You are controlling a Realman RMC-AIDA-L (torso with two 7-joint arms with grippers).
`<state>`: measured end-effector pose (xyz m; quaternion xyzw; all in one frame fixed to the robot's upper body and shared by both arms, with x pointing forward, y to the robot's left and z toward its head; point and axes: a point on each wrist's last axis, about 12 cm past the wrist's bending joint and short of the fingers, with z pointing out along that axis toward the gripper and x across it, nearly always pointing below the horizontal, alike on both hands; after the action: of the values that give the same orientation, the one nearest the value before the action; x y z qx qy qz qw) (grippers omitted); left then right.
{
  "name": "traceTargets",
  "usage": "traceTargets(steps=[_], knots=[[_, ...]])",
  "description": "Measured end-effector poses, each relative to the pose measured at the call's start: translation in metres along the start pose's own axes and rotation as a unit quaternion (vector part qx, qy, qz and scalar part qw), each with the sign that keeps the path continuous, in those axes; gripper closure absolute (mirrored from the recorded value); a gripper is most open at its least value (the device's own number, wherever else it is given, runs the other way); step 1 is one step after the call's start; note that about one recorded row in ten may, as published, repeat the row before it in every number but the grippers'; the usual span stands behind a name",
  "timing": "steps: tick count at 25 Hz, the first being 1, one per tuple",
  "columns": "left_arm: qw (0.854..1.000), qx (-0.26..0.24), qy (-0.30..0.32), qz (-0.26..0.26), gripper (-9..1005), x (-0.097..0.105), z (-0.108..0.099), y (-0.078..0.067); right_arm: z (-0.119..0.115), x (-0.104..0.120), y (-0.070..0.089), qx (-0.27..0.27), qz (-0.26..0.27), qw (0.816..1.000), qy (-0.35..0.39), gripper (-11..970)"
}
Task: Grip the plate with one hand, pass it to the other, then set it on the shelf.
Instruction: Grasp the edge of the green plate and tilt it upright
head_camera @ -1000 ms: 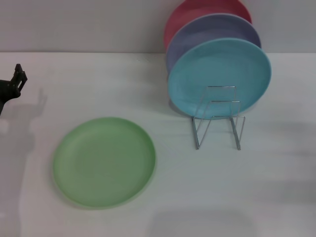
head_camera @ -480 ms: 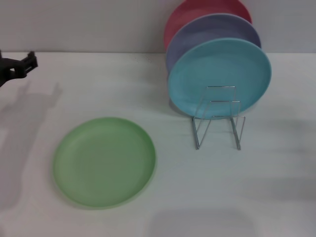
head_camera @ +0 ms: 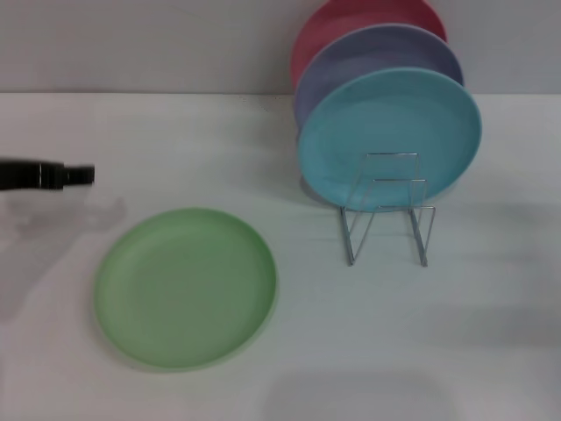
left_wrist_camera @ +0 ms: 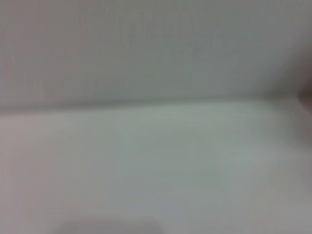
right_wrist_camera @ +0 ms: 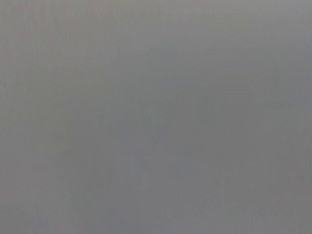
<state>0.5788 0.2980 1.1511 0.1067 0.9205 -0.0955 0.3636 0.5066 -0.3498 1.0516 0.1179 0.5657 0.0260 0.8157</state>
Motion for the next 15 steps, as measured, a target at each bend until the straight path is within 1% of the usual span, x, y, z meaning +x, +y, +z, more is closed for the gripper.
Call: traceTargets(steps=[1, 3, 4, 7, 8, 9, 10, 13, 15], knots=[[1.000, 0.002, 0.011, -0.003, 170, 0.000, -0.001, 0.000, 0.000, 0.000, 0.000, 0.000, 0.000, 1.000, 0.000, 314], [0.997, 0.019, 0.076, -0.018, 170, 0.003, -0.006, -0.006, 0.003, -0.001, 0.000, 0.003, 0.000, 1.000, -0.005, 313], [0.997, 0.019, 0.076, -0.018, 170, 0.003, -0.006, -0.006, 0.003, -0.001, 0.000, 0.003, 0.000, 1.000, -0.005, 313], [0.992, 0.034, 0.120, -0.027, 171, 0.005, -0.010, -0.014, 0.008, -0.003, -0.001, 0.008, 0.000, 1.000, -0.010, 312], [0.989, 0.042, 0.140, -0.036, 171, 0.004, -0.012, -0.019, 0.012, -0.004, -0.002, 0.016, 0.001, 1.000, -0.015, 312], [0.989, 0.042, 0.140, -0.036, 171, 0.004, -0.012, -0.019, 0.012, -0.004, -0.002, 0.016, 0.001, 1.000, -0.015, 312], [0.987, 0.043, 0.149, -0.048, 171, 0.005, -0.013, -0.022, 0.016, -0.006, -0.004, 0.025, 0.000, 0.999, -0.021, 313], [0.985, 0.038, 0.158, -0.063, 171, 0.005, -0.013, -0.023, 0.019, -0.007, -0.005, 0.030, -0.001, 0.999, -0.026, 312], [0.985, 0.038, 0.158, -0.063, 171, 0.005, -0.013, -0.023, 0.021, -0.008, -0.006, 0.029, -0.004, 0.999, -0.026, 312]])
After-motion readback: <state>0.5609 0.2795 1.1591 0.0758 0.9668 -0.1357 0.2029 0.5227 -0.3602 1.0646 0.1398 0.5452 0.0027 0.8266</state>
